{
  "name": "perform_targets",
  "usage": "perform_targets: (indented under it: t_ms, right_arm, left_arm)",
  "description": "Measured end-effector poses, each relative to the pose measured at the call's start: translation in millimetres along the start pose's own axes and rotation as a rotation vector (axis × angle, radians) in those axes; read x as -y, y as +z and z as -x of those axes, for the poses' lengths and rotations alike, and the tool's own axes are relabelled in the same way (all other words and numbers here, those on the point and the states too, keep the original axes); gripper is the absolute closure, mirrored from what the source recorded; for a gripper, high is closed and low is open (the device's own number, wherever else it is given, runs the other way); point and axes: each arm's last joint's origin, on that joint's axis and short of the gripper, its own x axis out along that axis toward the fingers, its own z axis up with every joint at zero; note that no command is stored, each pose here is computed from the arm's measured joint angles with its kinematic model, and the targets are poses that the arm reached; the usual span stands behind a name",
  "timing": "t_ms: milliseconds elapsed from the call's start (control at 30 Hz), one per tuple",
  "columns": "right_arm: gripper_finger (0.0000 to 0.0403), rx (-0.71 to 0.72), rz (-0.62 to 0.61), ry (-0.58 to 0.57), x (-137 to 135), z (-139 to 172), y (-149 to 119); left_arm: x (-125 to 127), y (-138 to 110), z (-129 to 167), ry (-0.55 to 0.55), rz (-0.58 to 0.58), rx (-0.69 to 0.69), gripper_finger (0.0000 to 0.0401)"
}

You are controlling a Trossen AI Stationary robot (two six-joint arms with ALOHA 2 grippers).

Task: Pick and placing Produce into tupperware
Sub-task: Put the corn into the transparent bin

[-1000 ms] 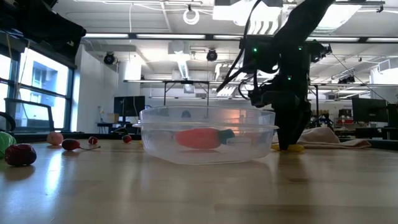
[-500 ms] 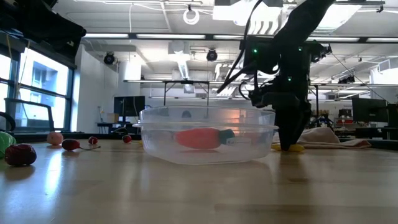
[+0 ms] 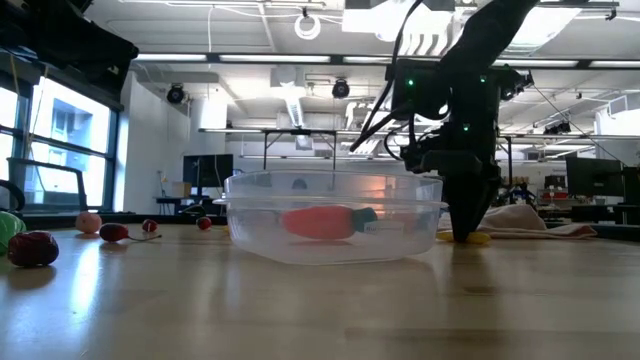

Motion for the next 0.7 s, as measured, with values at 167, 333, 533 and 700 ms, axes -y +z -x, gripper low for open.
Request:
perform_targets:
  t_ms: [167,333,533,700]
  right_arm:
    - [0.0341,0.0,0.001,-0.001,0.1,0.0,0.0]
    - [0.0354,0.003,0.0,-0.007,0.2,-0.1,-0.1]
    - [0.0359,0.003,0.0,-0.007,0.1,-0.1,0.0]
    - [0.0359,-0.002,0.0,-0.011,-0.7,1.8,1.6]
  left_arm:
    - [0.0,0.0,0.0,0.0,0.0,0.0,0.038]
    - [0.0,0.0,0.0,0.0,0.0,0.0,0.038]
    - [0.0,0.0,0.0,0.0,0.0,0.0,0.038]
    - [0.0,0.0,0.0,0.0,0.0,0.0,0.038]
